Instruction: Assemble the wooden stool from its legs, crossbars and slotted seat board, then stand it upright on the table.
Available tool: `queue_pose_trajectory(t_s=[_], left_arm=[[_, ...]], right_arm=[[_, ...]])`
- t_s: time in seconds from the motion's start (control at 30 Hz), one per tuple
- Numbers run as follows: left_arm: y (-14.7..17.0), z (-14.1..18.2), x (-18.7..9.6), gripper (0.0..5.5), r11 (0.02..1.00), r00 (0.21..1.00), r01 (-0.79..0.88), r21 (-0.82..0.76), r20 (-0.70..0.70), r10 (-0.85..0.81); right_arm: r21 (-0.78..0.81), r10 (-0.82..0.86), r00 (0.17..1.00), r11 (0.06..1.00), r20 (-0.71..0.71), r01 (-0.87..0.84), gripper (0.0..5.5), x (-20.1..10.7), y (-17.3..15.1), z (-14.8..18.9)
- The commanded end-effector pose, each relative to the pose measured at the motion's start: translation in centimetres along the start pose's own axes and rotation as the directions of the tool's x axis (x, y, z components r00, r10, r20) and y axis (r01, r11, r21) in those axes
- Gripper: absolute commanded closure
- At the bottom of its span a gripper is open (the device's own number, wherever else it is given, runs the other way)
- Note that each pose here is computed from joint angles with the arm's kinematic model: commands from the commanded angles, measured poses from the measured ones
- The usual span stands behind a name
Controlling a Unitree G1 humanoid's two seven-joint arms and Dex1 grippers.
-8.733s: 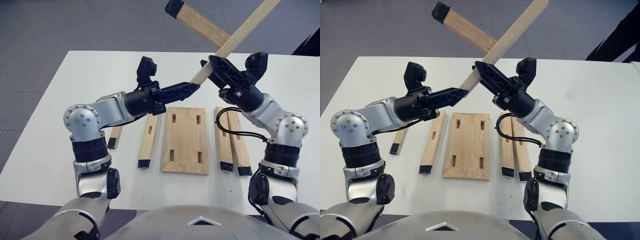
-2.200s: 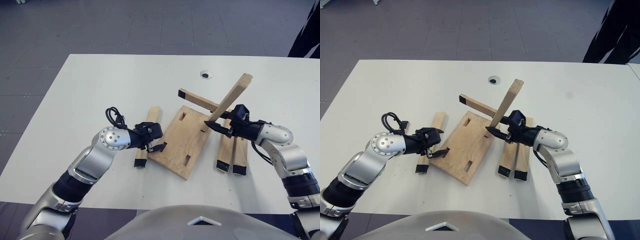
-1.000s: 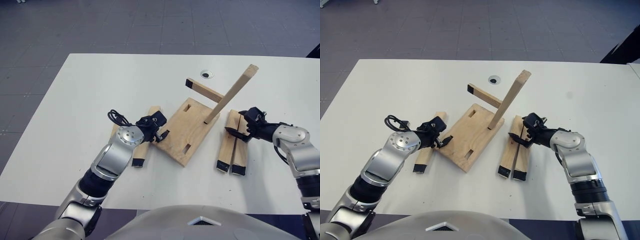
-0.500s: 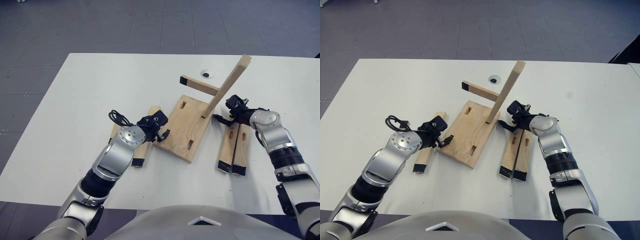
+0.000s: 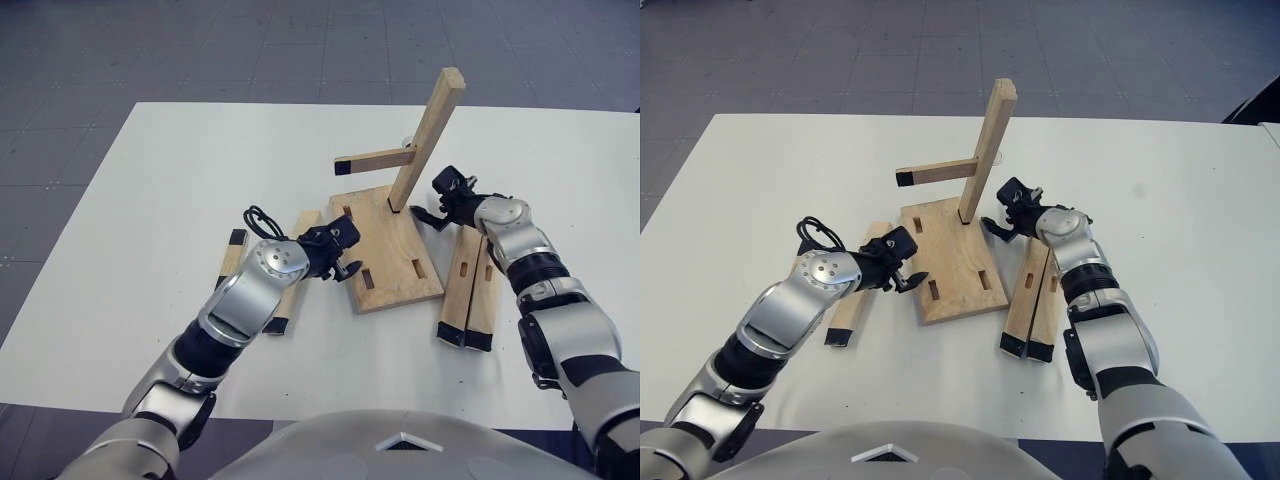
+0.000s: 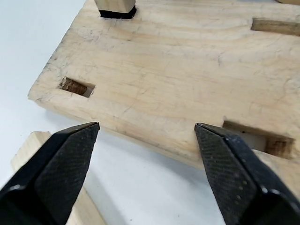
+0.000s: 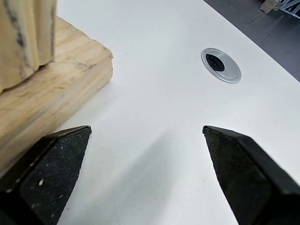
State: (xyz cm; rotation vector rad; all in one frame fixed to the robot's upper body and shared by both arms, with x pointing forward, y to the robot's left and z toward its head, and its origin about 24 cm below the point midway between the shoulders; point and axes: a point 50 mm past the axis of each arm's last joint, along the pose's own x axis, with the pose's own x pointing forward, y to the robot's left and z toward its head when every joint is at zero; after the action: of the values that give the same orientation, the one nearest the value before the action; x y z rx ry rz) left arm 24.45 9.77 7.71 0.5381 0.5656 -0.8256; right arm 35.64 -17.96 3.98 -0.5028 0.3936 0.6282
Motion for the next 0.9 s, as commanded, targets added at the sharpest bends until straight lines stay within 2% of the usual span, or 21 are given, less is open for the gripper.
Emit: queue_pose_trajectory(t_s=[0.03, 0.1, 0.2, 0.27, 0.37, 0.47, 0.67, 0.9], left_arm=[[0.6, -2.6, -0.8, 1.73, 1.0, 0.995, -0.019, -0.009, -0.094, 0.018], [0.8, -3.1, -0.7, 1.73, 0.999, 0.994, -0.03, -0.013, -0.105, 0.028], [1.3, -3.3, -0.5, 1.73, 0.996, 0.992, -0.085, -0.021, -0.094, 0.083], [2.5, -1.9, -1.0, 1.73, 0.985, 0.986, -0.164, -0.06, 0.031, 0.166], [4.3, -0.6, -2.5, 1.73, 0.951, 0.935, -0.279, -0.136, 0.186, 0.301], [5.3, -1.1, -3.3, 1.73, 0.91, 0.889, -0.377, -0.173, 0.207, 0.407], [6.2, -2.1, -3.7, 1.73, 0.854, 0.841, -0.484, -0.192, 0.168, 0.515], [5.5, -2.1, -3.2, 1.73, 0.861, 0.851, -0.465, -0.207, 0.165, 0.499]], right_arm=[[0.057, -0.07, 0.998, 0.996, -0.004, 0.07, 1.1, -1.9, -1.2, -0.9], [0.164, -0.16, 0.985, 0.975, 0.058, 0.148, 1.1, -3.5, -2.2, 0.3], [0.388, -0.342, 0.924, 0.885, 0.17, 0.256, 1.1, -6.3, -4.5, 3.7], [0.489, -0.45, 0.843, 0.829, 0.296, 0.271, 1.5, -8.6, -6.7, 7.9], [0.571, -0.514, 0.737, 0.793, 0.44, 0.213, 1.69, -11.0, -8.4, 13.9], [0.632, -0.472, 0.689, 0.775, 0.55, 0.026, 1.69, -11.2, -8.5, 19.5], [0.671, -0.435, 0.73, 0.74, 0.527, -0.044, 1.69, -8.5, -7.7, 21.4], [0.564, -0.369, 0.762, 0.826, 0.532, 0.006, 1.69, -5.5, -5.9, 21.9]])
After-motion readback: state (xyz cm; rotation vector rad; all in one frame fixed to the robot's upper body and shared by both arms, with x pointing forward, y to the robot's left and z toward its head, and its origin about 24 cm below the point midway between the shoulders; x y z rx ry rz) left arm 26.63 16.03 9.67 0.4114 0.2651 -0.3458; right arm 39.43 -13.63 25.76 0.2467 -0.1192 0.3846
